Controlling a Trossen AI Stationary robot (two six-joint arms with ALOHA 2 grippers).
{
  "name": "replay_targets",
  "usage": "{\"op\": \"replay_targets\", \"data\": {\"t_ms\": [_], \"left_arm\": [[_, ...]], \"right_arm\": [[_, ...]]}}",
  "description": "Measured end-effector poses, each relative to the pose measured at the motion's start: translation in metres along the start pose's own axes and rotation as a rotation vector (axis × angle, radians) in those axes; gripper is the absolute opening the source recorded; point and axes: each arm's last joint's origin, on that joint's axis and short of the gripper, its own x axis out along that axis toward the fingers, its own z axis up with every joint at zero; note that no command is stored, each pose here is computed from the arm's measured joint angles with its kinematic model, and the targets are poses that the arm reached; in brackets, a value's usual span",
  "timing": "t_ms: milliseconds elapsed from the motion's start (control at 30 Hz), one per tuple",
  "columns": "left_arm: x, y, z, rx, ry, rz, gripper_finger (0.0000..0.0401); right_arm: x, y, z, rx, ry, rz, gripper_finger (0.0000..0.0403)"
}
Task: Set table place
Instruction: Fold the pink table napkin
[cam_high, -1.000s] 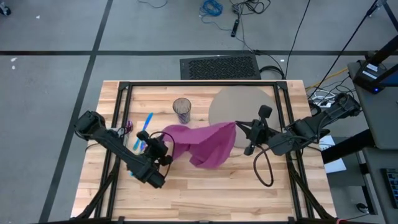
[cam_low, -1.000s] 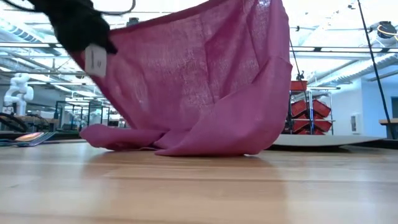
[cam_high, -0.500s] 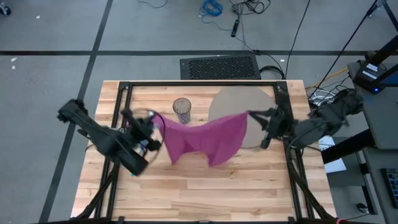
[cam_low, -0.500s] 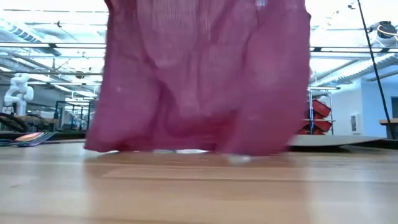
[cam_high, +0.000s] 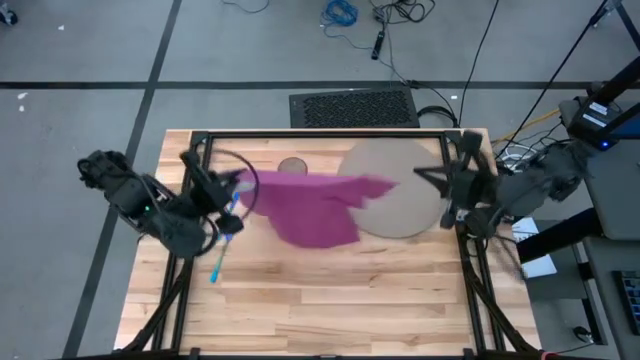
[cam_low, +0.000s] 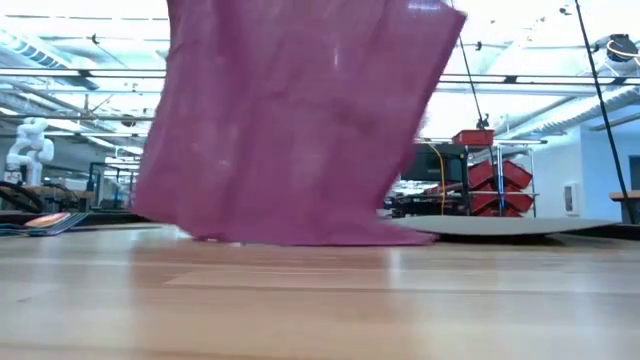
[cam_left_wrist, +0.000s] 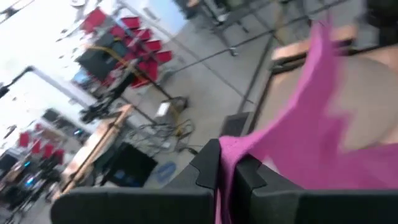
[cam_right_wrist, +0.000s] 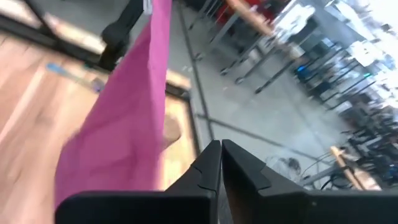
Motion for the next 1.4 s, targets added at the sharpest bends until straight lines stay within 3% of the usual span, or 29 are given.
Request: {"op": "replay_targets", "data": {"t_ms": [133, 267, 333, 600, 767, 1033, 1233, 1400], "left_arm": [[0.001, -0.023, 0.002, 0.045, 0.021, -0.043, 0.0], [0.003, -0.034, 0.003, 0.069, 0.039, -0.069, 0.0], [0.004, -0.038, 0.004, 0.076, 0.046, -0.082, 0.0], [0.005, -0.04, 0.01, 0.052, 0.025, -0.092, 0.0], [0.01, -0.038, 0.026, 0.034, -0.035, -0.084, 0.0], [0.039, -0.039, 0.05, 0.036, -0.084, -0.101, 0.0], [0.074, -0.043, 0.05, 0.046, -0.013, -0.055, 0.0], [0.094, -0.05, 0.058, 0.044, -0.025, -0.033, 0.0]], "right_arm": [[0.005, 0.023, 0.0, 0.018, 0.051, 0.067, 0.0], [0.014, 0.044, 0.002, 0.039, 0.102, 0.223, 0.0003], [0.024, 0.061, 0.0, 0.004, 0.141, 0.249, 0.0015], [0.086, 0.132, -0.028, -0.049, 0.209, 0.135, 0.0136], [0.122, 0.175, -0.038, 0.065, 0.058, 0.115, 0.0188], [0.159, 0.21, -0.048, 0.174, -0.125, 0.048, 0.0186], [0.173, 0.222, -0.049, 0.192, -0.106, 0.028, 0.0183], [0.184, 0.229, -0.057, 0.191, -0.054, -0.055, 0.0185]]}}
